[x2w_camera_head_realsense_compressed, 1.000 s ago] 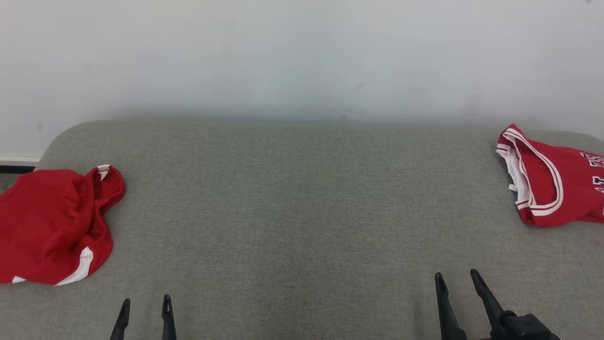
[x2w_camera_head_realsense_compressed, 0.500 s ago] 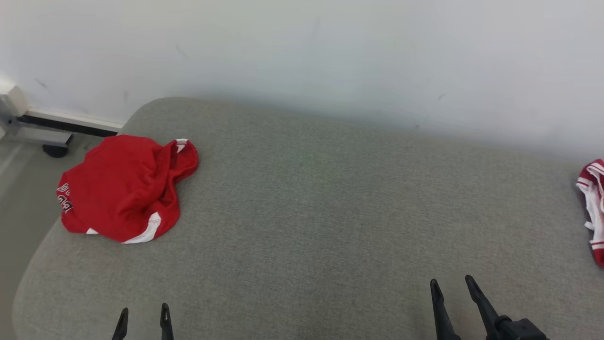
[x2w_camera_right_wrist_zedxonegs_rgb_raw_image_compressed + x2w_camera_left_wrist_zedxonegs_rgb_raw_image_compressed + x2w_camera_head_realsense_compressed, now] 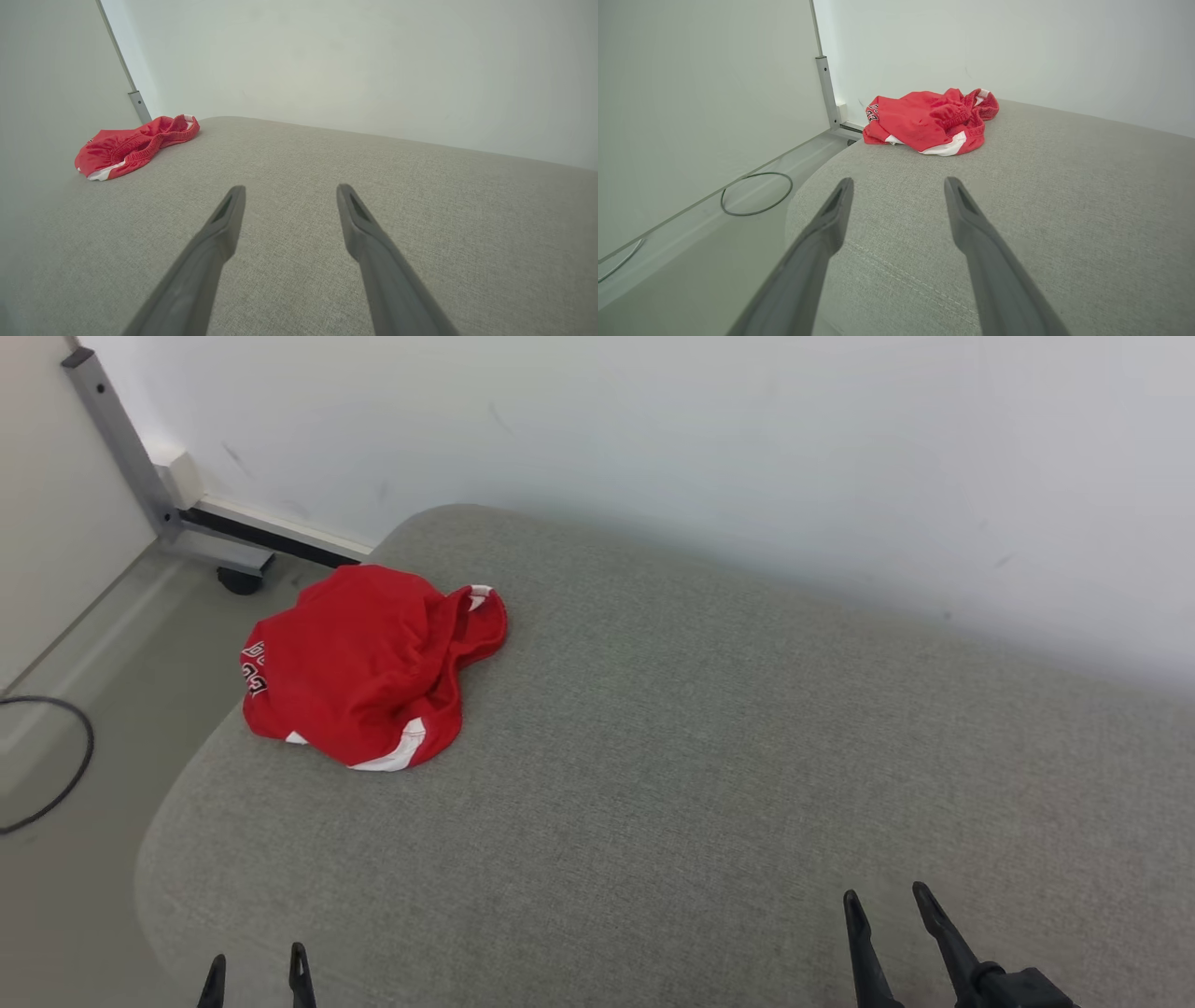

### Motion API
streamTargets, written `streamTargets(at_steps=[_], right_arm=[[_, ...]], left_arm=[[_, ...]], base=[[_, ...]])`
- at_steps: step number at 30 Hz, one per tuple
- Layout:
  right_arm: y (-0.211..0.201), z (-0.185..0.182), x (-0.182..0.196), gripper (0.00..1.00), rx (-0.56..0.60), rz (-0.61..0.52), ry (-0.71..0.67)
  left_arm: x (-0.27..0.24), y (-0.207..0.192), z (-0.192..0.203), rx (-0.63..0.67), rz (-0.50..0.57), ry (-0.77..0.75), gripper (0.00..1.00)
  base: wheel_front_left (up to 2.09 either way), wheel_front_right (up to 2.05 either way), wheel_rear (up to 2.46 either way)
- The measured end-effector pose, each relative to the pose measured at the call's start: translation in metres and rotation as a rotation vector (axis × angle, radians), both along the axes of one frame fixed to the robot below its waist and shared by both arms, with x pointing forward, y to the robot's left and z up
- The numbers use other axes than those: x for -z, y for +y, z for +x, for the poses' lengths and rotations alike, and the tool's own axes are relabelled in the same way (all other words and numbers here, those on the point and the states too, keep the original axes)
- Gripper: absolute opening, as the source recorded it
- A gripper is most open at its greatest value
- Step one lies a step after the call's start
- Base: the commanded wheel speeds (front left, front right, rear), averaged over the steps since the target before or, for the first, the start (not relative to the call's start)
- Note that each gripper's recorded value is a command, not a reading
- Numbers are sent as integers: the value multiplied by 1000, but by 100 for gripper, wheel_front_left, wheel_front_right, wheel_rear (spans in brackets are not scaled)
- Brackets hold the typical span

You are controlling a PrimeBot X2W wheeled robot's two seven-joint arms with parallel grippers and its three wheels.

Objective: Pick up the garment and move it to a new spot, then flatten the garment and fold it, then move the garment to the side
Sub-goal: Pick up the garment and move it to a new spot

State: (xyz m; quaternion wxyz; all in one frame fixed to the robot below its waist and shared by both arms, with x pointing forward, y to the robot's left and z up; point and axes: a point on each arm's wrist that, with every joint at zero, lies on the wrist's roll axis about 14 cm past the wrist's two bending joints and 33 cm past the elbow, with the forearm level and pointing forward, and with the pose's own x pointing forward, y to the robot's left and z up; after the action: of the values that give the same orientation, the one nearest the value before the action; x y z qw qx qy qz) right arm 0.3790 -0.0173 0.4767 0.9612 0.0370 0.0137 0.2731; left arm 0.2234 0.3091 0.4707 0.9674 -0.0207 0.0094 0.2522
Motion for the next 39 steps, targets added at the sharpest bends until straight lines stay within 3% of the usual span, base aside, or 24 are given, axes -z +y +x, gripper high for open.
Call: streamTargets(at_steps=[11,21,27,39], right_arm=[[37,0,-2,100,-106,6,-4],[38,2,0,100,-108,7,-2],[30,5,-4,100,-81,5,-16],[5,20,-5,100,0,21,-27]], left_arm=[[-2,24,-31,-118,-2,-5,100],[-1,26,-30,-129,-11,-5,100],[-19,33,-4,-96,1,-65,100],[-92,51,104,59,117,-213,100]], base=[[0,0,0],[0,0,0],[0,0,0],[0,0,0]])
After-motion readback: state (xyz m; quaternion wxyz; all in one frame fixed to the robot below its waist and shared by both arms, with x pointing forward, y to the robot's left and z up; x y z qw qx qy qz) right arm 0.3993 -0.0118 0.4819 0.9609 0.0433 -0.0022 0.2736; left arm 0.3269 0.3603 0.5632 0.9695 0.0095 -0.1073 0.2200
